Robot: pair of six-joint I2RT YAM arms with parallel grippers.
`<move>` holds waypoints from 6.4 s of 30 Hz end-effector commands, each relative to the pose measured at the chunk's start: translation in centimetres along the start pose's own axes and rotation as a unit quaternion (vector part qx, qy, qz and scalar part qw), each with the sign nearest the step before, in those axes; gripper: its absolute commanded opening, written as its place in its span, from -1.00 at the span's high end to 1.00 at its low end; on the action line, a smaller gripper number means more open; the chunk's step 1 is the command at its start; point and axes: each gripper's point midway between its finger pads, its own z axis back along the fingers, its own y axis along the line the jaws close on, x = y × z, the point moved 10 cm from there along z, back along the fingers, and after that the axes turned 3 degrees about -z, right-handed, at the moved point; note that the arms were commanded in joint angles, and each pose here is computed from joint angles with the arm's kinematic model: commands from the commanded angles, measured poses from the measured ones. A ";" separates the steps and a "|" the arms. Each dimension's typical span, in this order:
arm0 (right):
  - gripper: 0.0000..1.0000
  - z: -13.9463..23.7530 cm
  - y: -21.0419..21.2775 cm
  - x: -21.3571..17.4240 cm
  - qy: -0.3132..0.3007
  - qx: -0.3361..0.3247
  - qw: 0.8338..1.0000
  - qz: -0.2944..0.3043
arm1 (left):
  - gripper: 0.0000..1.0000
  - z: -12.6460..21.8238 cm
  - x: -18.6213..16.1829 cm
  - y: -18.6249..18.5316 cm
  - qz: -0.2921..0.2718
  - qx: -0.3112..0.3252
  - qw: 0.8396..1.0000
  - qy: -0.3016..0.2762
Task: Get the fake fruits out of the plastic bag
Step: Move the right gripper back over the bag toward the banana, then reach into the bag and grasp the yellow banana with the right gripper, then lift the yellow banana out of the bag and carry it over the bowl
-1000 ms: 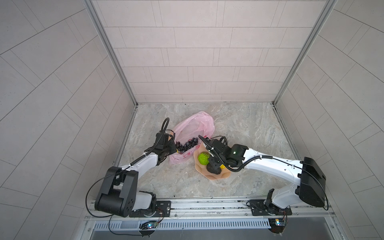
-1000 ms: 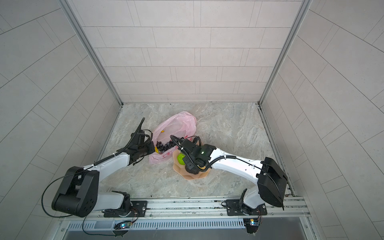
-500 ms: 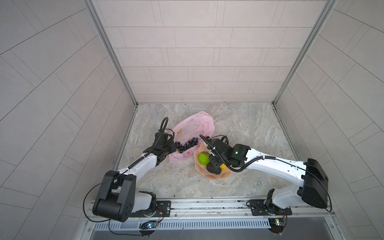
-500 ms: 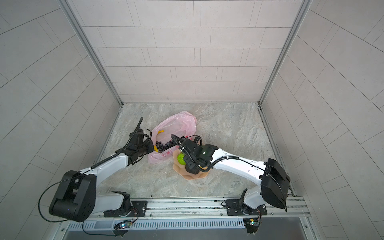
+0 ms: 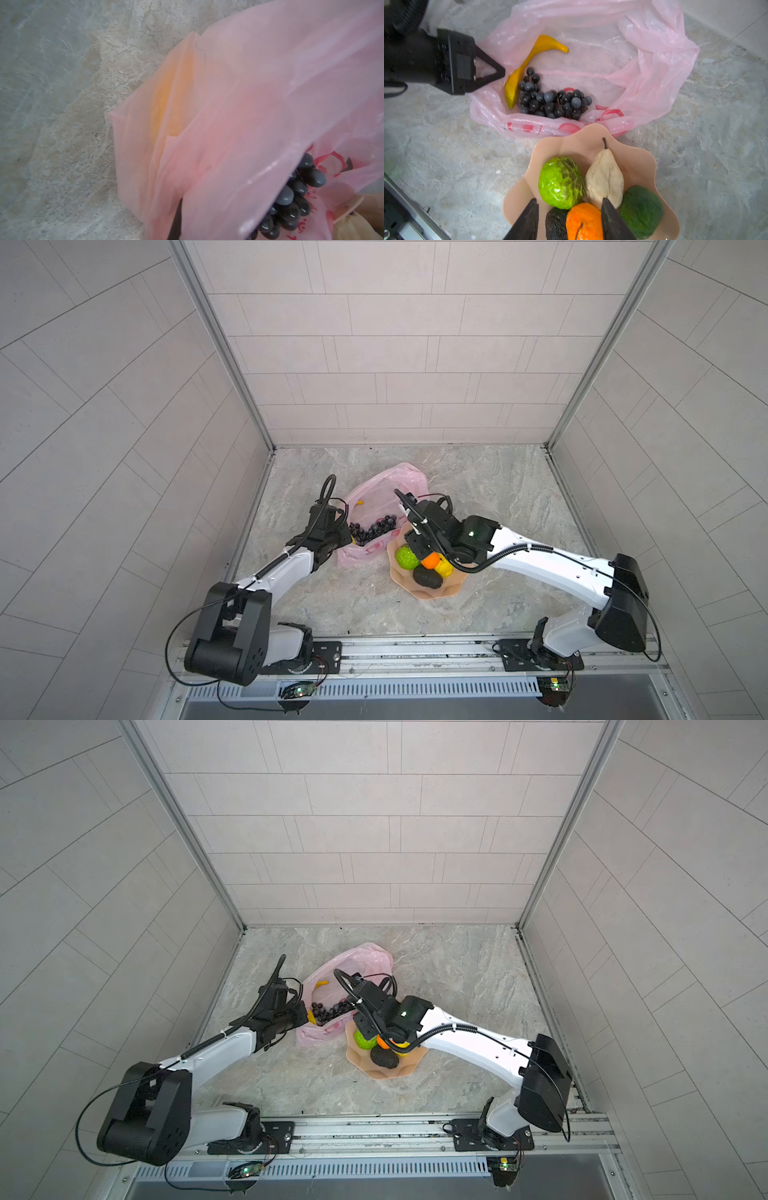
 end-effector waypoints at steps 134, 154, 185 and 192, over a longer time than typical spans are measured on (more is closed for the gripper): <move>0.53 -6.1 6.1 7.1 0.007 0.151 0.987 -0.057 | 0.98 0.4 -1.1 5.0 0.138 0.058 0.988 -0.026; 0.57 2.1 0.8 -1.9 0.054 0.138 0.983 0.110 | 0.98 0.1 -1.2 5.0 0.135 0.050 0.989 -0.015; 0.63 -1.3 1.2 -8.3 0.077 0.224 0.956 0.172 | 0.98 0.0 -1.2 5.0 0.134 0.048 0.990 -0.014; 0.61 -2.7 1.4 -8.8 0.088 0.218 0.958 0.166 | 0.98 0.0 -1.2 4.9 0.134 0.047 0.990 -0.015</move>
